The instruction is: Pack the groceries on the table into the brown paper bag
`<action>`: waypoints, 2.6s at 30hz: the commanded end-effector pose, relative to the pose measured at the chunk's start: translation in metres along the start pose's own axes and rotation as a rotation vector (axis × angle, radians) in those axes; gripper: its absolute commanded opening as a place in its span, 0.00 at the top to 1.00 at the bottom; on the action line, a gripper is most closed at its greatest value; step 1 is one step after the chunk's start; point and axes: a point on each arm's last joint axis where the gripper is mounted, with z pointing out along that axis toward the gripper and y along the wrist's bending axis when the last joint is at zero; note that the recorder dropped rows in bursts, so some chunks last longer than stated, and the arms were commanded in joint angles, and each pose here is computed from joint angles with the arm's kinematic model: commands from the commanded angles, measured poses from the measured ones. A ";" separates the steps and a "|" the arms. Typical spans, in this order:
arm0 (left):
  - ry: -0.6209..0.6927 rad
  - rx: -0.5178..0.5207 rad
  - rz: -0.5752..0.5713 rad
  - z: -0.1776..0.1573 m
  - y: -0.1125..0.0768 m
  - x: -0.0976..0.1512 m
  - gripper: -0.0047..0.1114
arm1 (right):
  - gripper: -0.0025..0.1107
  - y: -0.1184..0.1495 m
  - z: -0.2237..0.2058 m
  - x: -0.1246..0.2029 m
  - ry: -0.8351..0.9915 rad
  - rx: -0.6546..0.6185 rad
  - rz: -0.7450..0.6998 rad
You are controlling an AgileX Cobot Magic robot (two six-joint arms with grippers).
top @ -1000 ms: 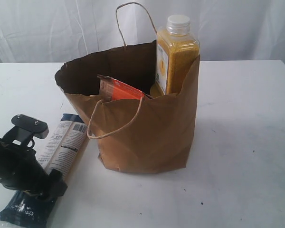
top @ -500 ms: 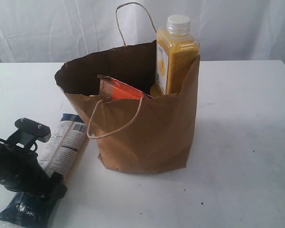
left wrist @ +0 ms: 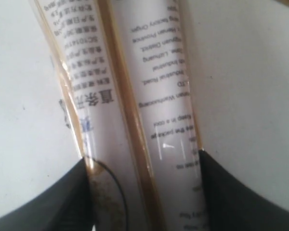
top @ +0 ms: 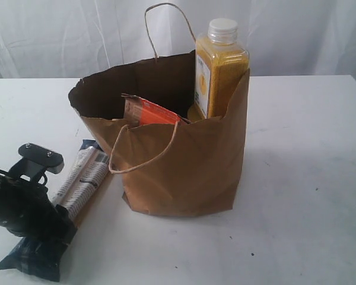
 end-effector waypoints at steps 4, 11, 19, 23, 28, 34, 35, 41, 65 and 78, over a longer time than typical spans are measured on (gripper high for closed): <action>-0.072 0.025 -0.061 -0.029 -0.006 -0.003 0.96 | 0.98 0.000 0.000 0.001 -0.006 0.004 -0.005; -0.253 0.027 -0.023 -0.079 -0.013 -0.008 0.96 | 0.98 0.000 0.000 0.001 -0.006 0.004 -0.005; -0.457 -0.023 0.075 -0.142 -0.021 0.005 0.96 | 0.98 0.000 0.000 0.001 -0.006 0.004 -0.005; -0.392 -0.054 0.075 -0.149 -0.020 0.017 0.96 | 0.98 0.000 0.000 0.001 -0.006 0.004 -0.005; -0.206 -0.005 0.069 -0.136 -0.022 0.028 0.84 | 0.98 0.000 0.000 0.001 -0.006 0.004 -0.005; -0.187 -0.001 -0.008 -0.111 -0.019 0.031 0.24 | 0.98 0.000 0.000 0.001 -0.006 0.004 -0.005; -0.208 -0.007 -0.016 -0.108 -0.017 0.027 0.24 | 0.98 0.000 0.000 0.001 -0.006 0.004 -0.005; -0.258 -0.039 -0.035 -0.092 -0.011 0.005 0.25 | 0.98 0.000 0.000 0.001 -0.006 0.004 -0.005; -0.196 -0.065 0.034 0.005 -0.012 -0.048 0.25 | 0.98 0.000 0.000 0.001 -0.006 0.004 -0.005; -0.189 -0.063 0.006 0.029 -0.020 -0.046 0.25 | 0.98 0.000 0.000 0.001 -0.006 0.004 -0.005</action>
